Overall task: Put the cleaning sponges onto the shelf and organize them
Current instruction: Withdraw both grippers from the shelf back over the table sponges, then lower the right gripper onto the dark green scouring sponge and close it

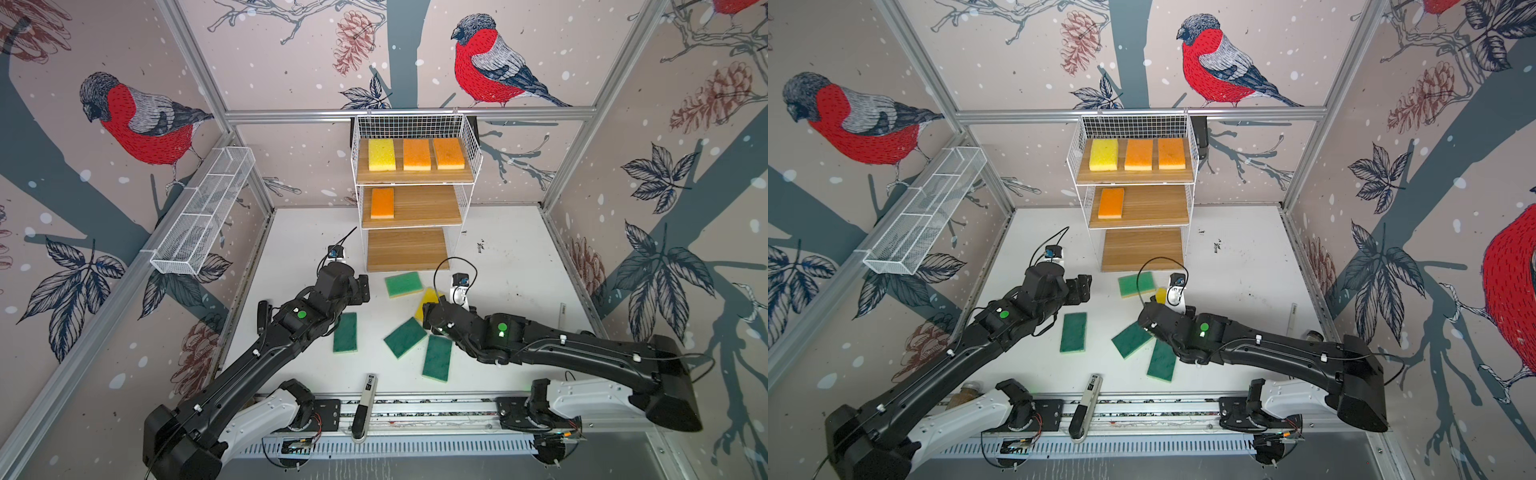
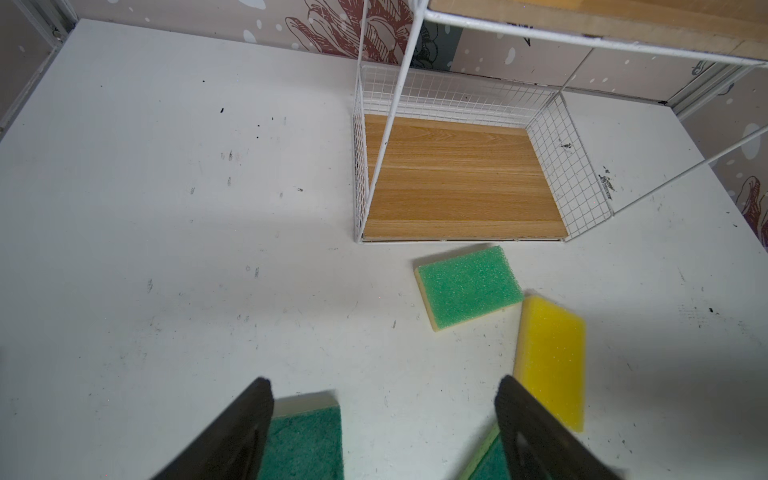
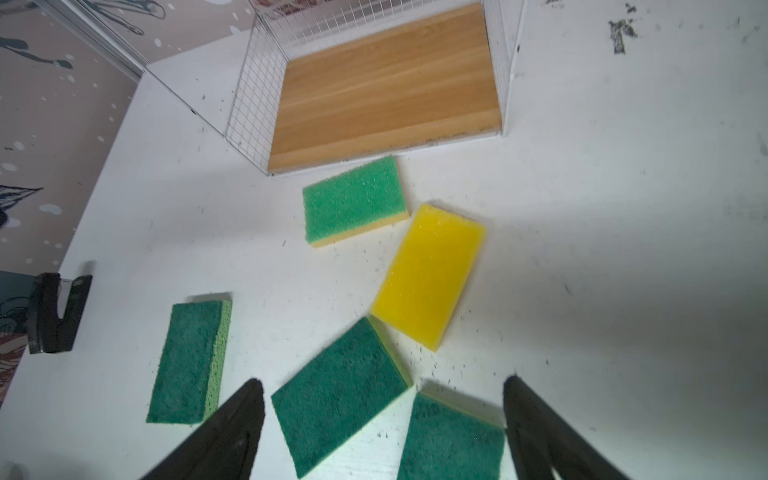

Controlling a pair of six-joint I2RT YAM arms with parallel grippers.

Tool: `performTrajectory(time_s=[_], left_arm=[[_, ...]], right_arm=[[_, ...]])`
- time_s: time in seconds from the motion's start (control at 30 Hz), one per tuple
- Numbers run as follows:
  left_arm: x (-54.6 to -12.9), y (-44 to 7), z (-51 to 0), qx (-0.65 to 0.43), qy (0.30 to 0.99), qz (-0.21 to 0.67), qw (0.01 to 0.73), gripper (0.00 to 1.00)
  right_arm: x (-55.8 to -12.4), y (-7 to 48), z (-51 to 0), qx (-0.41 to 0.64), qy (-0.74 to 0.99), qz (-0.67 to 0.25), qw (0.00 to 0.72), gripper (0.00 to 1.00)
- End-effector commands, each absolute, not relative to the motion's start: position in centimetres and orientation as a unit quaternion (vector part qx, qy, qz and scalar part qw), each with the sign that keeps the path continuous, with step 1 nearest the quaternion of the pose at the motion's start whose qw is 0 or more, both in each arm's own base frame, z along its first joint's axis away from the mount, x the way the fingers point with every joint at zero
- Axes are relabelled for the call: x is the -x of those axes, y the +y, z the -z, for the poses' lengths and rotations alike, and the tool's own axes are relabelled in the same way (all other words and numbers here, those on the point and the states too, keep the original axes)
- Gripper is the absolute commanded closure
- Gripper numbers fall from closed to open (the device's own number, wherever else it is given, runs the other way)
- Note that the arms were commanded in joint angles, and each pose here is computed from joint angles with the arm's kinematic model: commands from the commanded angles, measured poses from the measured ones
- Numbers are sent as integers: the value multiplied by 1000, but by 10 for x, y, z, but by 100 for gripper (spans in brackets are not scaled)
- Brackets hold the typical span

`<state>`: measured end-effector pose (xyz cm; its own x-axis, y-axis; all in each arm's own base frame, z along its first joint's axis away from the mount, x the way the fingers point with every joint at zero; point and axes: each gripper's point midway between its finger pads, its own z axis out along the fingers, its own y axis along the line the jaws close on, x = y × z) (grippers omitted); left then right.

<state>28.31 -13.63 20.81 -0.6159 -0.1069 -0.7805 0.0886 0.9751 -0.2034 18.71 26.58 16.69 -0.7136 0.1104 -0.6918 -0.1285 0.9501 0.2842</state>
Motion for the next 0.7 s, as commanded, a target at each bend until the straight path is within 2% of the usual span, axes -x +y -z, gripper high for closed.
performTrajectory(time_s=[0.0,0.2,0.67], left_arm=[[-285,-137,-203,13,893,112,436,15],[-287,-147,-193,18,900,132,415,14],[-275,-141,-209,33,879,167,445,13]], right_arm=[[-172,252,-144,-37,926,-115,358,7],[-140,257,-114,-26,946,-74,314,7],[-99,260,-72,-49,965,-74,247,5]])
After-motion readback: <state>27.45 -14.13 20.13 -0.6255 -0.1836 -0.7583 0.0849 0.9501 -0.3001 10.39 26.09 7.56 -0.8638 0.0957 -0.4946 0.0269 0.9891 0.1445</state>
